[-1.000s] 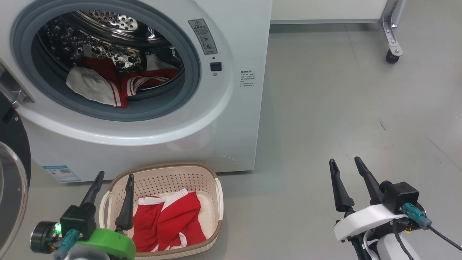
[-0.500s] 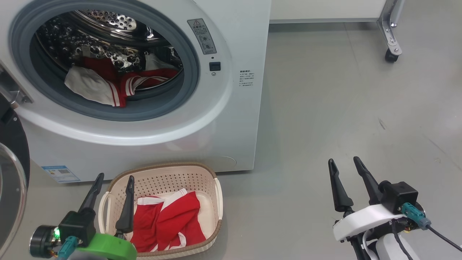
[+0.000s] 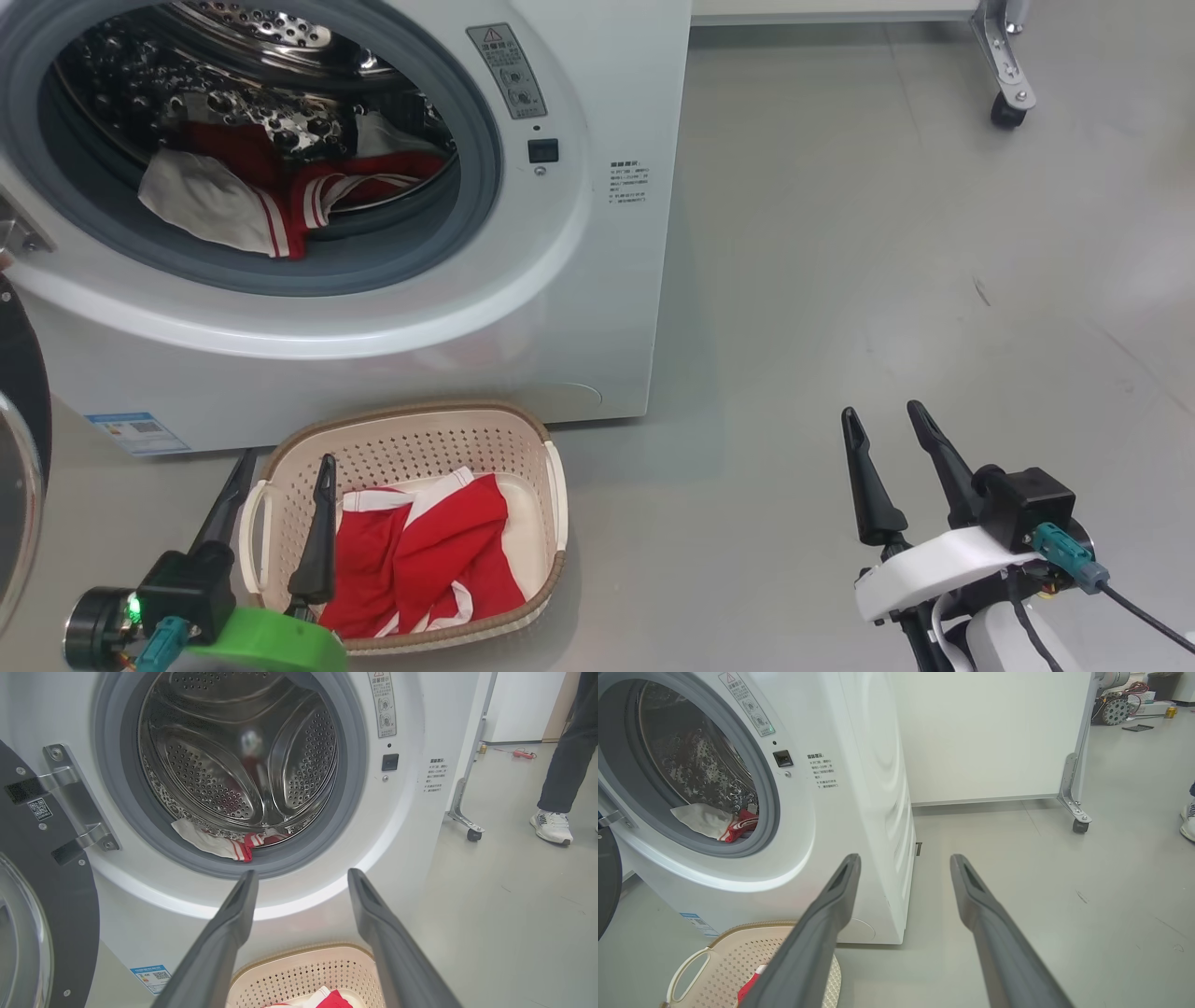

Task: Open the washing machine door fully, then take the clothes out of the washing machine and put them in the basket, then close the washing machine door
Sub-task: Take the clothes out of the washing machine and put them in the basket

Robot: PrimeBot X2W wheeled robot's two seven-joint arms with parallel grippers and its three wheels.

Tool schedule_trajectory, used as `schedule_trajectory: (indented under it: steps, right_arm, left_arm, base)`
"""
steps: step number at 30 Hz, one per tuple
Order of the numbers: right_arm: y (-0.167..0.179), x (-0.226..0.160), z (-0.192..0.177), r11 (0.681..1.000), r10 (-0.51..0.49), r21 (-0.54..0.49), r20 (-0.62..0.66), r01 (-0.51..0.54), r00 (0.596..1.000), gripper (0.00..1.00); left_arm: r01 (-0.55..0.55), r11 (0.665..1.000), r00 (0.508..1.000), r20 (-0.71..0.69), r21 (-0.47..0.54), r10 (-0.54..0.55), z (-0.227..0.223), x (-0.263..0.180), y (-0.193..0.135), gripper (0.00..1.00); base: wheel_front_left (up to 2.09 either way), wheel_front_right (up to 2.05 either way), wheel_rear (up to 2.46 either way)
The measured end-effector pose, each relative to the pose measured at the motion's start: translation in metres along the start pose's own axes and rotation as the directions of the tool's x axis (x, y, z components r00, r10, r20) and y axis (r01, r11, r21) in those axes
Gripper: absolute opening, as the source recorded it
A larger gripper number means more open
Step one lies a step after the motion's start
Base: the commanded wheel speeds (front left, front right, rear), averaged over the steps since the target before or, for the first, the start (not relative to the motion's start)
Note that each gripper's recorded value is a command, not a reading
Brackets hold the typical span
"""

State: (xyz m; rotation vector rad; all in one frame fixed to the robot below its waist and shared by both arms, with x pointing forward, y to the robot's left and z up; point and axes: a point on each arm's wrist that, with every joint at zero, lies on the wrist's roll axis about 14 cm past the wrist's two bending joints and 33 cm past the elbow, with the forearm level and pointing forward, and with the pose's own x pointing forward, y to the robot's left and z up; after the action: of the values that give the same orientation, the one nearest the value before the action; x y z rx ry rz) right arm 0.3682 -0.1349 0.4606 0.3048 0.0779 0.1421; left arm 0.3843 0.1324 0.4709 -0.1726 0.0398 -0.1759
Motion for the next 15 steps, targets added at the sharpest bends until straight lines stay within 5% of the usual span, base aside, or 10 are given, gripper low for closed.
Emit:
schedule_trajectory:
  steps: [15]
  right_arm:
    - [-0.011,0.016,-0.025,1.0,-0.022,0.0,-0.074,0.023,0.997,1.0]
  left_arm:
    - [0.037,0.998,0.997,-0.074,0.043,-0.034,-0.026,0.049,0.009,1.0]
  base:
    - [0.0,0.0,0.0]
